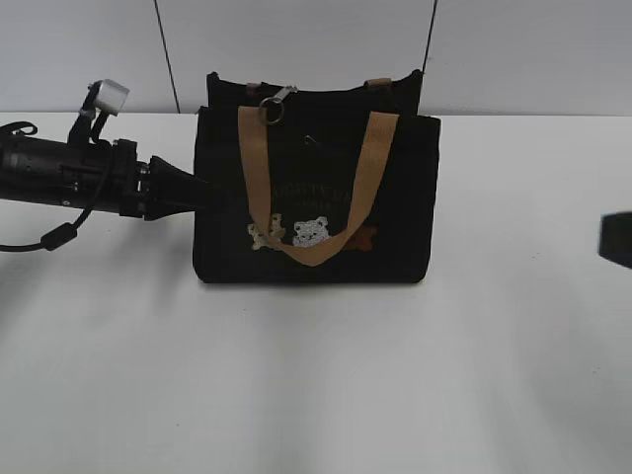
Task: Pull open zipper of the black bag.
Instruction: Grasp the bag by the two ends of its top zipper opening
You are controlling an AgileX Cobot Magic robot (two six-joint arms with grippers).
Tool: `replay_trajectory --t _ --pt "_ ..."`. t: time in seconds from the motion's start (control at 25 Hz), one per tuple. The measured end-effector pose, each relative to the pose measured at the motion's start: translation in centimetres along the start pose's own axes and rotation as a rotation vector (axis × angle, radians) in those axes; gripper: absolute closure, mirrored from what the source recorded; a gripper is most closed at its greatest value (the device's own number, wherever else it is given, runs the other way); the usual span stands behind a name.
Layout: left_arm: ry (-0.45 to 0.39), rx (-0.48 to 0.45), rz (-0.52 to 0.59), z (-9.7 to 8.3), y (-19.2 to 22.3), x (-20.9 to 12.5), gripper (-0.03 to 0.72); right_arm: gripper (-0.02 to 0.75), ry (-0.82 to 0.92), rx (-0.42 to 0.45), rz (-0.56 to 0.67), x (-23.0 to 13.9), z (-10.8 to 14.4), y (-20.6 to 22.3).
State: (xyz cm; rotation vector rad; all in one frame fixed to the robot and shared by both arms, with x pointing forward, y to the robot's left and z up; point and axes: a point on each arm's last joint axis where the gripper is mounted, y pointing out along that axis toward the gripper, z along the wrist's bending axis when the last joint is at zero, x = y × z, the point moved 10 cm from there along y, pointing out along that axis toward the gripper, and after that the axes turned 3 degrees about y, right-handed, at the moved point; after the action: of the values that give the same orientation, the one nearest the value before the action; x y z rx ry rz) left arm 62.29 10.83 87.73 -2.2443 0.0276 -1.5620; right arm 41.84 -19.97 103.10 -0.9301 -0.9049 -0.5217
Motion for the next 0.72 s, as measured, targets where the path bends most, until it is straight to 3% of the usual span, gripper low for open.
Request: replay_trajectory --t 0.24,0.4,0.6,0.72 --pt "0.0 -0.001 0.0 0.0 0.0 0.0 0.657 0.185 -0.184 0.209 0.015 3.2 0.2 5.9" --pt "-0.001 0.0 -0.001 0.0 0.0 0.0 0.657 0.185 -0.164 0.299 -0.024 4.9 -0.2 9.0" --pt "-0.001 0.0 -0.001 0.0 0.0 0.0 0.657 0.185 -0.16 0.391 0.021 5.6 -0.6 13.0" --pt "-0.001 0.0 -0.001 0.0 0.0 0.0 0.657 0.185 -0.213 0.465 0.047 6.2 1.1 15.7"
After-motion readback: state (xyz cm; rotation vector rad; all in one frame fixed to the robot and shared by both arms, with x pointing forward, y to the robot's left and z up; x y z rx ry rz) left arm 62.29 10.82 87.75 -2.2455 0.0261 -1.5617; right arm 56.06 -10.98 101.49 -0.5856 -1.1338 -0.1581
